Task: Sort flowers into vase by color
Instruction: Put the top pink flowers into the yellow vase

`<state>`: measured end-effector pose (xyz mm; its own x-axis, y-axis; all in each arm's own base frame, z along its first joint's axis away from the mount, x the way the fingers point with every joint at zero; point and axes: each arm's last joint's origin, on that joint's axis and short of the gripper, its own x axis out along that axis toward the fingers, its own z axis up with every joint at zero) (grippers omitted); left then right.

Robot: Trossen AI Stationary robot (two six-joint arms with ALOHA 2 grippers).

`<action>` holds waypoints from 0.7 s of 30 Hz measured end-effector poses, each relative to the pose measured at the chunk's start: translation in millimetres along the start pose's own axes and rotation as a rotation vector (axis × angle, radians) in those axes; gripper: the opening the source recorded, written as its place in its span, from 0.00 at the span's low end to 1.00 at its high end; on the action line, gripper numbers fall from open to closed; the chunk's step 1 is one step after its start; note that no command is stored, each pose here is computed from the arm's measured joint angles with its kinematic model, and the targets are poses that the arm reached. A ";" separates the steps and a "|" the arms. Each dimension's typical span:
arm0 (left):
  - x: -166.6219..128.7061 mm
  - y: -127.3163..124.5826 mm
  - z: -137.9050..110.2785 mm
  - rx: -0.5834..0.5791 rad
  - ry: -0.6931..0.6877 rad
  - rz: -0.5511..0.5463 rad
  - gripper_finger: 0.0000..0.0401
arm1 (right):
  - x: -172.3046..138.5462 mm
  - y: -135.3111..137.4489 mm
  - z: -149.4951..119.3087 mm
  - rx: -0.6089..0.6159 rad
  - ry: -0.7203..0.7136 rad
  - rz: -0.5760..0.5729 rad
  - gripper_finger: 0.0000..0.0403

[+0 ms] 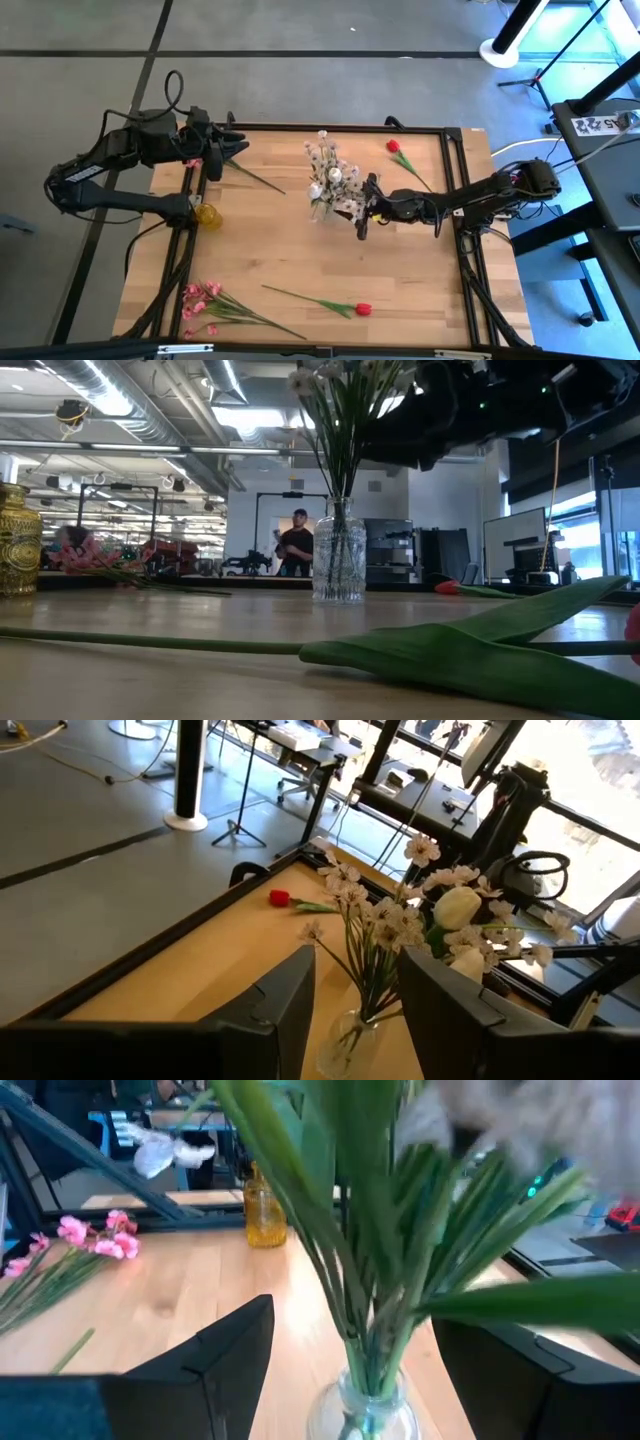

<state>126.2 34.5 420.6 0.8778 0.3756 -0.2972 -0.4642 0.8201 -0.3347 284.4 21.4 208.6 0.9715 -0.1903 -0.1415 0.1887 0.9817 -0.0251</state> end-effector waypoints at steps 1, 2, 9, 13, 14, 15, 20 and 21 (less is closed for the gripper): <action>0.0 0.0 -0.1 0.000 0.000 0.000 0.35 | -2.3 -0.6 2.3 -0.001 0.002 0.000 0.68; 0.0 0.0 0.0 0.000 0.000 0.000 0.35 | -4.9 -1.4 5.1 -0.001 0.002 0.000 0.68; 0.0 -0.9 -0.3 0.003 0.012 -0.029 0.35 | -32.2 -9.9 24.1 -0.015 0.047 -0.024 0.68; -0.1 -2.6 -1.1 0.025 0.037 -0.088 0.35 | -54.2 -17.8 30.5 0.001 0.120 -0.070 0.68; -0.2 -3.1 -1.3 0.026 0.043 -0.103 0.35 | -60.2 -19.9 32.9 0.010 0.152 -0.085 0.68; -0.3 -3.5 -1.5 0.027 0.049 -0.117 0.35 | -66.2 -22.0 35.8 0.018 0.187 -0.100 0.68; -0.4 -3.7 -2.9 0.021 0.070 -0.135 0.35 | -92.6 -32.3 62.6 0.086 0.355 -0.233 0.68; 0.7 -2.9 -4.5 0.020 0.077 -0.121 0.35 | -96.6 -35.1 68.6 0.098 0.389 -0.268 0.68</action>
<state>127.7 30.5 417.3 0.9154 0.2398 -0.3233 -0.3522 0.8662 -0.3545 193.8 5.2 291.0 0.7643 -0.4034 -0.5031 0.4558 0.8898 -0.0209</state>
